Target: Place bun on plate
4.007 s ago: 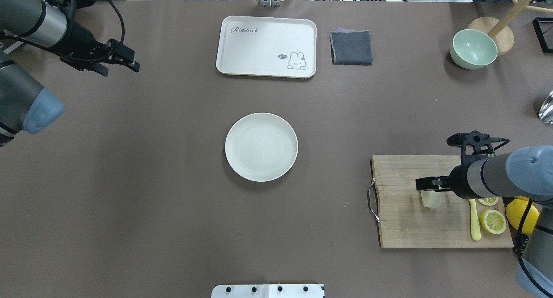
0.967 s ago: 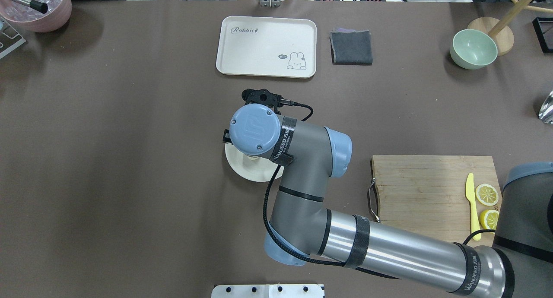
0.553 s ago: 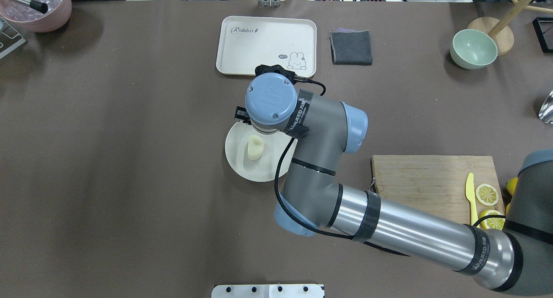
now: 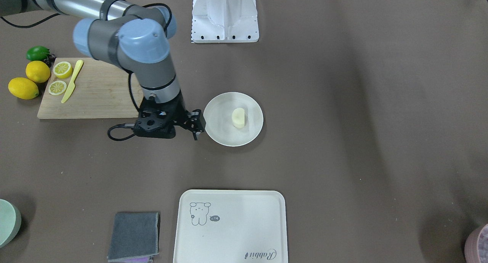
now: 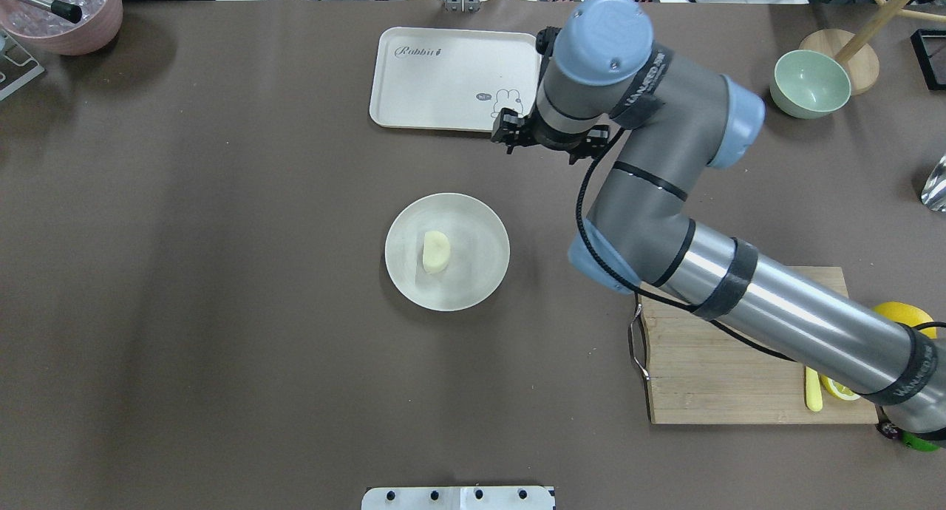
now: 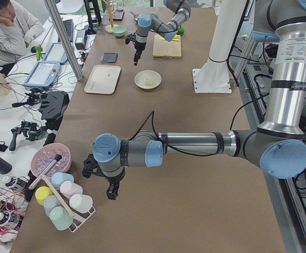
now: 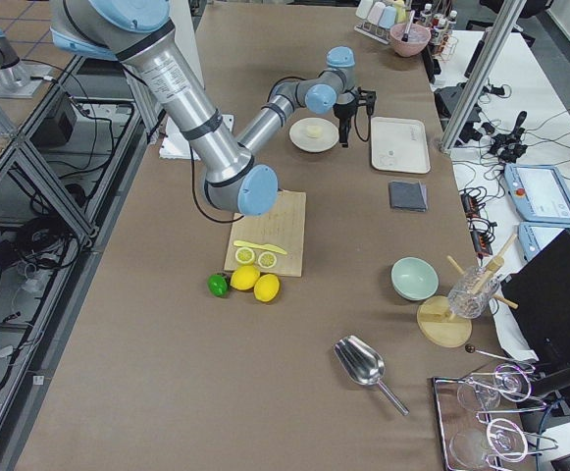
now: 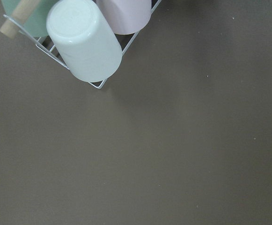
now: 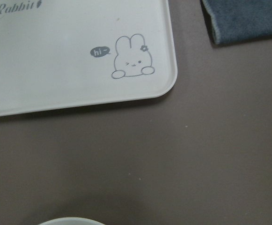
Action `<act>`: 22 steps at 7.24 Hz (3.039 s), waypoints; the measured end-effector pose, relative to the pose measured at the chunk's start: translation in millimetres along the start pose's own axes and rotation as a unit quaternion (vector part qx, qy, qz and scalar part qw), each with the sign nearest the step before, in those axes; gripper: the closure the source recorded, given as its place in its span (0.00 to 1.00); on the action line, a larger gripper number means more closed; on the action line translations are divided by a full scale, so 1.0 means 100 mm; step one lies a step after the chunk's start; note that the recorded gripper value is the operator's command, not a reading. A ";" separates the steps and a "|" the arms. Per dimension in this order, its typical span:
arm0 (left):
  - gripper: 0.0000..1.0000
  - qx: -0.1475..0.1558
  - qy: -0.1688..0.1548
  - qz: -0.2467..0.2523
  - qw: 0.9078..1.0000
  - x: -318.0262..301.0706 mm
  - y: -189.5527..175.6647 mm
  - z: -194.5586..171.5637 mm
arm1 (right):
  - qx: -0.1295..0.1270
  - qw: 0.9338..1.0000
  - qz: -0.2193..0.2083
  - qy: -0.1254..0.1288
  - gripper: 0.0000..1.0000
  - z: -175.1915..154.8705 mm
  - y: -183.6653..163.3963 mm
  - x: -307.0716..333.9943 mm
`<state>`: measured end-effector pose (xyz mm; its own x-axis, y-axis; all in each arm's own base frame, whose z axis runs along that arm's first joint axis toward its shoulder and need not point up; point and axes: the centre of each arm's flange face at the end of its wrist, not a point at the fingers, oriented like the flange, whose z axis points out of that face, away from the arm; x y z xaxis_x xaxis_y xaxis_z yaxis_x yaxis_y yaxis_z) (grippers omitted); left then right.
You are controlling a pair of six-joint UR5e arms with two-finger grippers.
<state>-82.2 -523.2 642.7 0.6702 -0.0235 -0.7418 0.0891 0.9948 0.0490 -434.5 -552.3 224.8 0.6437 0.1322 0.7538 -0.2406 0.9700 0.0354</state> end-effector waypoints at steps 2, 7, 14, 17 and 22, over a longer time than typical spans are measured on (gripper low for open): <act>0.02 -0.006 0.003 -0.011 1.000 0.26 -0.08 0.13 | -0.019 1.000 -0.024 -0.001 0.00 -0.34 -0.30 0.86; 0.02 -0.041 -0.019 -0.040 0.998 0.65 -0.22 0.20 | -0.060 0.996 -0.064 -0.001 0.00 -1.03 -0.52 3.54; 0.02 -0.033 -0.034 -0.036 0.998 0.51 0.00 0.27 | -0.118 0.990 -0.051 0.052 0.00 -0.90 0.21 6.19; 0.02 -0.033 -0.034 -0.037 0.998 0.50 0.00 0.28 | -0.089 0.994 -0.021 0.056 0.00 -1.16 0.17 6.45; 0.02 -0.032 -0.034 -0.036 0.998 0.50 0.00 0.27 | -0.087 0.994 -0.017 0.057 0.00 -1.17 0.22 6.52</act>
<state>-28.6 -527.2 623.4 0.7128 -0.0997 -0.6943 0.0929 0.9945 -0.0474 64.9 -420.5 640.0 0.7296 0.1111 0.6748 -0.0941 0.9936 -0.0619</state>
